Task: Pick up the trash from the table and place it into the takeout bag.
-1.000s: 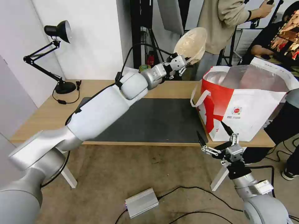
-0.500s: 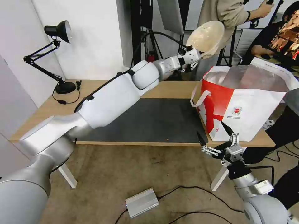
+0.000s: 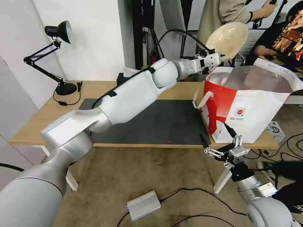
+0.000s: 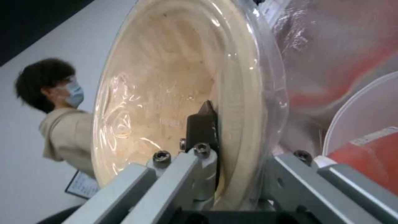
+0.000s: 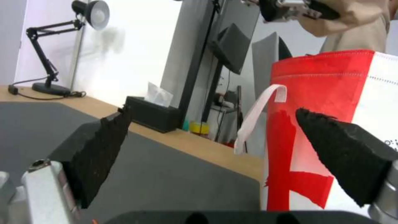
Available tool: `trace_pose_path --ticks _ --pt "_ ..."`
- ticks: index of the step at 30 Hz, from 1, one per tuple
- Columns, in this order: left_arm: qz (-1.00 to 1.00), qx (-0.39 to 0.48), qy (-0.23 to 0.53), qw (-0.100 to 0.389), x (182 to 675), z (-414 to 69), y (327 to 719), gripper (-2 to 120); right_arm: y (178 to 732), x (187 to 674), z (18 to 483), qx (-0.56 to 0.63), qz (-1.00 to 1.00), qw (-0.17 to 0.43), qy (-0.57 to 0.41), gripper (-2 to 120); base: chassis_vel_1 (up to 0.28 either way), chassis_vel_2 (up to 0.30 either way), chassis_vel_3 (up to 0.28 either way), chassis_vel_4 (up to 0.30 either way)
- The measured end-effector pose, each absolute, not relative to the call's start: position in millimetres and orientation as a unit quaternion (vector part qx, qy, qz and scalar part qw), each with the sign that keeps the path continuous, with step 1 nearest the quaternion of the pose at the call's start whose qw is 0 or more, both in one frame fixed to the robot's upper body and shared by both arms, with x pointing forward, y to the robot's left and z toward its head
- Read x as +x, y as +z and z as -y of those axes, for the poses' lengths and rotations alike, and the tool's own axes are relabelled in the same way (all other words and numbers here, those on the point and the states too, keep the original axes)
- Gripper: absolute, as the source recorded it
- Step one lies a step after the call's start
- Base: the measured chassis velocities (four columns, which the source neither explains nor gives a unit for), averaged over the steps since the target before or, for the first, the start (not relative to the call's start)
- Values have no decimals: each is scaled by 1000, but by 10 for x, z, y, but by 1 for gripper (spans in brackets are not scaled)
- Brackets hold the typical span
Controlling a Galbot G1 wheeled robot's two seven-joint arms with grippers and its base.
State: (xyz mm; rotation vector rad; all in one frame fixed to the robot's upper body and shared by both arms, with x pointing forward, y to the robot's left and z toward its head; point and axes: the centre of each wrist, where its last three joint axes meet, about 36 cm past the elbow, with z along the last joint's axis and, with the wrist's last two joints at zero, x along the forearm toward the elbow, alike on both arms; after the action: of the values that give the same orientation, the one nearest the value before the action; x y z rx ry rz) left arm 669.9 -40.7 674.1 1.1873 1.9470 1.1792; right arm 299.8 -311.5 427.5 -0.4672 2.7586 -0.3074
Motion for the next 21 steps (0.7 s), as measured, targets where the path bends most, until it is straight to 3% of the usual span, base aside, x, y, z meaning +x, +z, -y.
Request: trace_pose_path --ticks 21 --pt "-684 446 496 295 6765 653 6613 1 4275 2998 3115 -164 -967 163 -108 99 0 0 0 0"
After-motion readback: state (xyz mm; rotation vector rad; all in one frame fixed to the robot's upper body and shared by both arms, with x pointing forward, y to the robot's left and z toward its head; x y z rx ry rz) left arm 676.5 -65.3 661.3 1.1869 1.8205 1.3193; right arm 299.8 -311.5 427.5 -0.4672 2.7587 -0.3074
